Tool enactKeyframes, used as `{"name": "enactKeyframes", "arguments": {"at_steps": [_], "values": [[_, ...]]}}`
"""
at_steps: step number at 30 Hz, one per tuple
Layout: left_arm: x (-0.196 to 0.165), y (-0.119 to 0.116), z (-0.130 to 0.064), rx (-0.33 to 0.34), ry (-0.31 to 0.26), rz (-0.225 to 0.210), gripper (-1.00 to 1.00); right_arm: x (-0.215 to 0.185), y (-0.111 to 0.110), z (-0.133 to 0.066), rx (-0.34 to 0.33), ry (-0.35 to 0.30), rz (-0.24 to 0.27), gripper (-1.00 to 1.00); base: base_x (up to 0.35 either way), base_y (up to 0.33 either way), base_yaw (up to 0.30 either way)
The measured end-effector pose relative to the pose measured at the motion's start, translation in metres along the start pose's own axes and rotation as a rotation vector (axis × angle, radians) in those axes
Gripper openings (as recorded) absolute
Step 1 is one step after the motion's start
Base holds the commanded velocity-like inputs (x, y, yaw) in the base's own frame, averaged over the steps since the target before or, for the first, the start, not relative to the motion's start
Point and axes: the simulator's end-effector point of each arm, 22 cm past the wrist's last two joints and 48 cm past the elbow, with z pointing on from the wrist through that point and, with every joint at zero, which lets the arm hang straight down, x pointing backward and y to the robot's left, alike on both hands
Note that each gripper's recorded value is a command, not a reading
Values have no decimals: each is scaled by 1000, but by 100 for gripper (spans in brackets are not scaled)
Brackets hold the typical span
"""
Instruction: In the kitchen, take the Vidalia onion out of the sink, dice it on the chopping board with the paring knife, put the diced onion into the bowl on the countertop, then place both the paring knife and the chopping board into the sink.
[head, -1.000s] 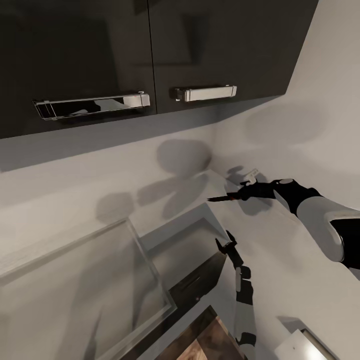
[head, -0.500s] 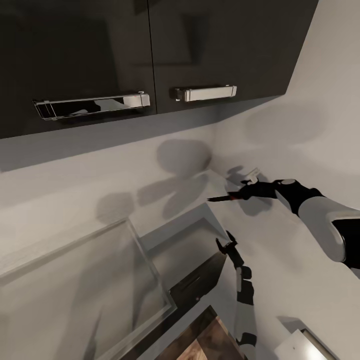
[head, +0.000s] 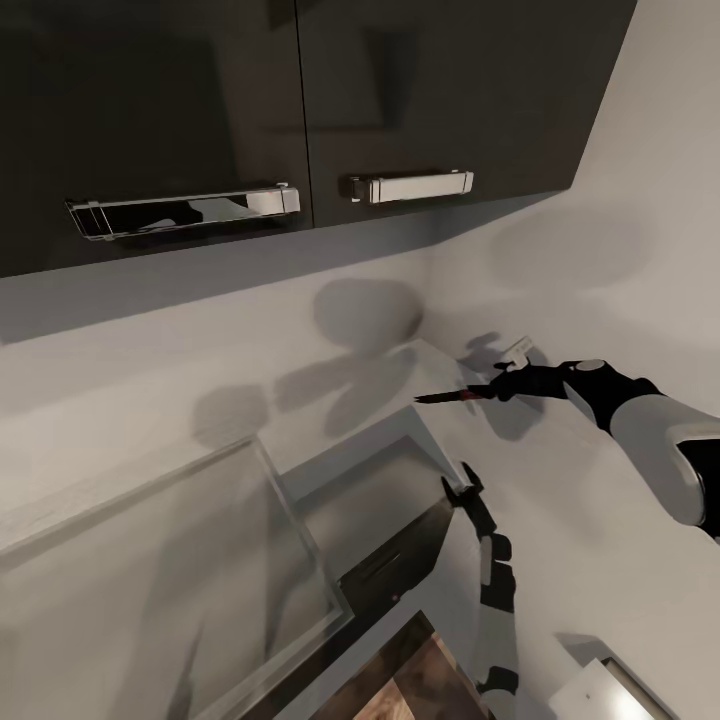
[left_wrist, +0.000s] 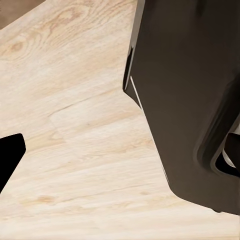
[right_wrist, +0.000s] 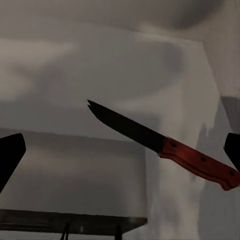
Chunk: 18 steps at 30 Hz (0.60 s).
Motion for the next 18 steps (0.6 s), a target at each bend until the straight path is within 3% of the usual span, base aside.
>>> {"name": "enactKeyframes", "arguments": {"at_steps": [18], "values": [[1, -1, 0, -1, 3, 1, 100, 12, -15, -15, 1, 15, 11, 100, 0, 0, 0]]}}
